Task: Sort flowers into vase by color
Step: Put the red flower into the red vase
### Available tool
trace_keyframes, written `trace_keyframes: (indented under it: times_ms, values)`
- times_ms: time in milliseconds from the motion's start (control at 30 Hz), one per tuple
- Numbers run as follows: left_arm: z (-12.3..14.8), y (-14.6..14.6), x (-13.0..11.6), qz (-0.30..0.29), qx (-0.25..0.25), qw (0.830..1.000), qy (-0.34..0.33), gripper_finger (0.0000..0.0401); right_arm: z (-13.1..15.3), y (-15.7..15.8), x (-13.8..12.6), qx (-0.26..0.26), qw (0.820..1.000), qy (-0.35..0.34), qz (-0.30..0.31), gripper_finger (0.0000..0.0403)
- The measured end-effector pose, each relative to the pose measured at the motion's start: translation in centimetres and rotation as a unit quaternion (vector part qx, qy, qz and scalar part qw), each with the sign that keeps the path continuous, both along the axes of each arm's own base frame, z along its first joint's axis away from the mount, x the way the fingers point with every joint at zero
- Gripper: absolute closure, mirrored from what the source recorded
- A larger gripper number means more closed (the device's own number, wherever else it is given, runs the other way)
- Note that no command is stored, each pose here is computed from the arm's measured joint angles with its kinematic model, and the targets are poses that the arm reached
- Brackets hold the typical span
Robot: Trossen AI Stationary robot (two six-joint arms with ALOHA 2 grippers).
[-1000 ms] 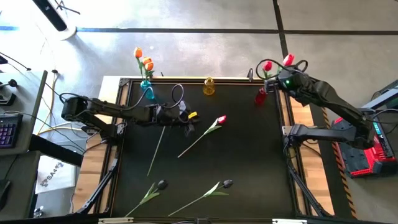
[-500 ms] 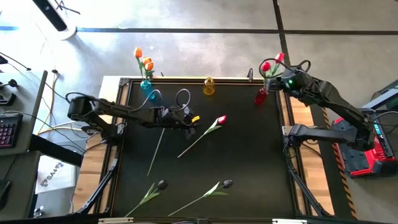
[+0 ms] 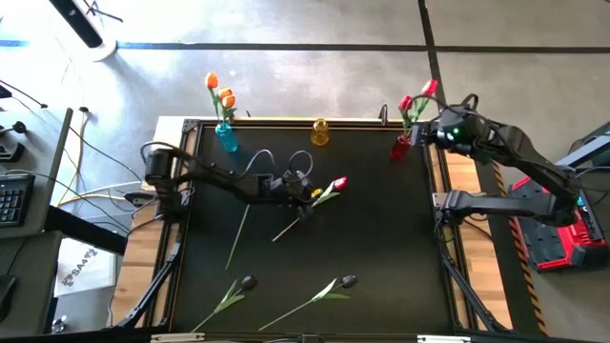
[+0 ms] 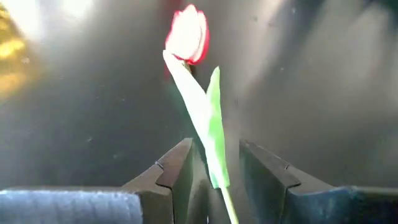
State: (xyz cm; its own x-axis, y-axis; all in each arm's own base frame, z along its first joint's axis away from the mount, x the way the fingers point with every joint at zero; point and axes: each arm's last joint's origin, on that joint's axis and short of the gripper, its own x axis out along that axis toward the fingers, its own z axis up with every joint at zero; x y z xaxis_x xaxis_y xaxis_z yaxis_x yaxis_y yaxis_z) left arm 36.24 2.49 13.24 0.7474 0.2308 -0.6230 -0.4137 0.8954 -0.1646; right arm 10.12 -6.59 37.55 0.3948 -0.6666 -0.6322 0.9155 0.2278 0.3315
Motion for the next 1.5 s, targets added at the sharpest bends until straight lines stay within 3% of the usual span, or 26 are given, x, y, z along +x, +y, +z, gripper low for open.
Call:
trace_keyframes:
  times_ms: [200, 400, 500, 667, 933, 1067, 1300, 1500]
  values:
    - [-2.4, -0.4, 0.8, -0.046, -0.029, 0.998, 0.034, 0.0283, -0.7, 1.1, -0.3, 0.040, 0.999, 0.021, 0.002, 0.0206]
    - [-3.2, -0.7, 0.6, -0.034, -0.022, 0.997, 0.060, 0.0287, -0.8, 1.9, 0.1, 0.048, 0.999, 0.007, 0.018, 0.0206]
    - [-3.4, -0.7, 0.6, -0.033, 0.010, 0.997, 0.073, 0.0311, -0.8, 2.3, 0.5, 0.055, 0.998, 0.001, 0.027, 0.0206]
    - [-3.5, -0.6, 0.5, -0.029, 0.019, 0.996, 0.078, 0.0387, -1.1, 3.3, 1.4, 0.081, 0.995, -0.011, 0.050, 0.0206]
    - [-3.2, -0.6, 0.4, -0.018, 0.008, 0.997, 0.071, 0.0398, -1.9, 5.7, 4.4, 0.101, 0.989, -0.001, 0.103, 0.0206]
    - [-2.2, -0.6, 0.3, -0.002, -0.009, 0.999, 0.050, 0.0400, -2.5, 7.2, 5.8, 0.105, 0.985, 0.011, 0.139, 0.0206]
    - [2.0, -0.6, 0.5, 0.006, -0.019, 0.999, -0.041, 0.0400, -3.3, 9.9, 6.9, 0.097, 0.980, 0.027, 0.173, 0.0213]
    - [6.3, -0.7, 0.7, -0.012, -0.032, 0.986, -0.163, 0.0401, -3.6, 12.5, 8.1, 0.074, 0.977, 0.001, 0.201, 0.0237]
